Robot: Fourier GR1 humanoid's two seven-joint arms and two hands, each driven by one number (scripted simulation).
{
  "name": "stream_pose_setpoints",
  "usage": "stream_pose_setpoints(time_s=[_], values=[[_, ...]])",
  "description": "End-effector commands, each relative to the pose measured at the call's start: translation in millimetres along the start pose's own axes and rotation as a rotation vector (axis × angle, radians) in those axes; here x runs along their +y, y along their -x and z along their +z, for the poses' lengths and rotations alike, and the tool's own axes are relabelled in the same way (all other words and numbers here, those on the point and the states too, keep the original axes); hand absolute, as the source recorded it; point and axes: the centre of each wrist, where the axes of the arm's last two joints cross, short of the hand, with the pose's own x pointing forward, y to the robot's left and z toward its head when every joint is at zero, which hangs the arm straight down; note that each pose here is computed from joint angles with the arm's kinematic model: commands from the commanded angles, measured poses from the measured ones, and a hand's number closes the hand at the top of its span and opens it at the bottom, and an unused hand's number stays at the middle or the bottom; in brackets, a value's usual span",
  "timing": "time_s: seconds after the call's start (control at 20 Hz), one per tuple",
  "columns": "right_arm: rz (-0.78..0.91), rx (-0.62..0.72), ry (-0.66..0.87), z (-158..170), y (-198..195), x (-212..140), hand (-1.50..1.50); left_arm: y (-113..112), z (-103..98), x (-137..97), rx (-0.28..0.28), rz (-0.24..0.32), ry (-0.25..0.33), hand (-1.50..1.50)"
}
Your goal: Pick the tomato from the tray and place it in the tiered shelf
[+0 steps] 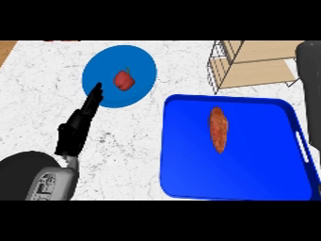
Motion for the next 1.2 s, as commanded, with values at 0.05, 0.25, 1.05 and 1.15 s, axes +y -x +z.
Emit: stream_pose_setpoints(time_s=[0.05, 0.25, 1.05, 1.15], values=[[-0.231, 0.067, 0.035, -24.0, 24.6, -0.6, 1.5, -9.8, -7.7, 1.8, -0.014, 0.008, -0.01, 0.0], [-0.245, 0.042, 0.029, -11.7, 22.6, 29.2, 1.5, -7.8, 1.7, 2.5, -0.005, 0.012, 0.005, 0.0], [0.021, 0.244, 0.087, -21.7, 96.7, 40.6, -1.5, -5.1, 6.0, 20.8, 0.005, -0.015, -0.01, 0.0], [-0.041, 0.265, 0.084, -34.9, 87.3, 17.4, -1.5, -9.4, 8.2, -0.4, 0.001, 0.013, -0.005, 0.0]])
